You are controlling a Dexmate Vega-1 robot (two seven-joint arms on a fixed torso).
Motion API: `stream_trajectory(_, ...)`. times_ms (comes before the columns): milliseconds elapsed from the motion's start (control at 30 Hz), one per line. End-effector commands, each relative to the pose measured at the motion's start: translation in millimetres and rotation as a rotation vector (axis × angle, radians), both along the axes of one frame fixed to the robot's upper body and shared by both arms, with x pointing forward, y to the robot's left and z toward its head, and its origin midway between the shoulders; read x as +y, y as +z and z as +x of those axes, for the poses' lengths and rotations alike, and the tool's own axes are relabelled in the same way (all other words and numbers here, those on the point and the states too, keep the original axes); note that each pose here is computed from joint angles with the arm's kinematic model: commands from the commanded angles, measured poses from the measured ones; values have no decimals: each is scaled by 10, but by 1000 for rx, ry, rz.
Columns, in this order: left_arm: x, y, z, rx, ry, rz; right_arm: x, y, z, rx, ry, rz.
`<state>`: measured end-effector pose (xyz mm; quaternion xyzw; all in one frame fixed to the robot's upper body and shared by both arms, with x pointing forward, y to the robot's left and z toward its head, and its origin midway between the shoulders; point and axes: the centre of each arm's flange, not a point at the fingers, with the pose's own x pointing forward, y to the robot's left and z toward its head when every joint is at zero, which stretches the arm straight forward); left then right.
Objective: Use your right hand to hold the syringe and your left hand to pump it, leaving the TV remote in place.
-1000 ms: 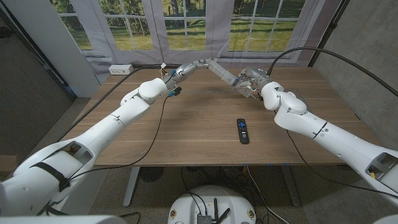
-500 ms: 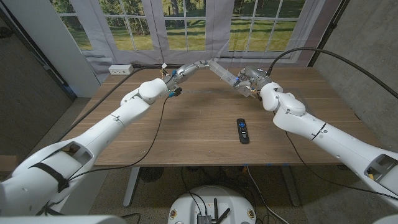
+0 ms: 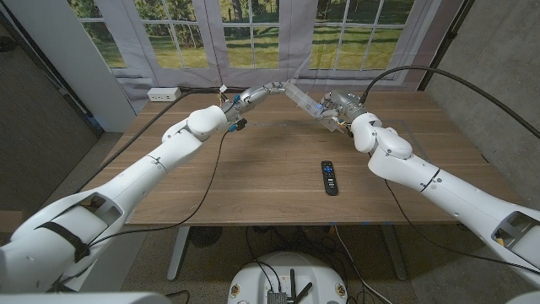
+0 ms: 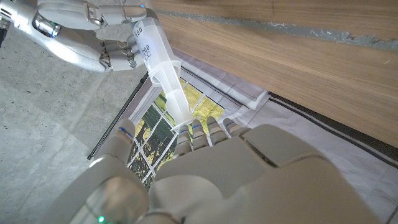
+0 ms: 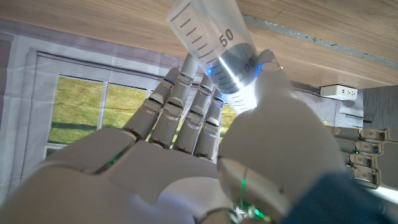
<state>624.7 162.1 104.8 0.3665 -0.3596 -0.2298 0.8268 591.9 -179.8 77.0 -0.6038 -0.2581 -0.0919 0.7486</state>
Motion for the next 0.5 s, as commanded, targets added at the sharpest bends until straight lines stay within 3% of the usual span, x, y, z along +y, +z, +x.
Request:
stream_trajectory(33,10,89,-51,-24,5,20,52,-49,11,-5,10,33)
stream_trajectory(500,15,103,-62,-24,5,31,98,-84,69,-1,20,57)
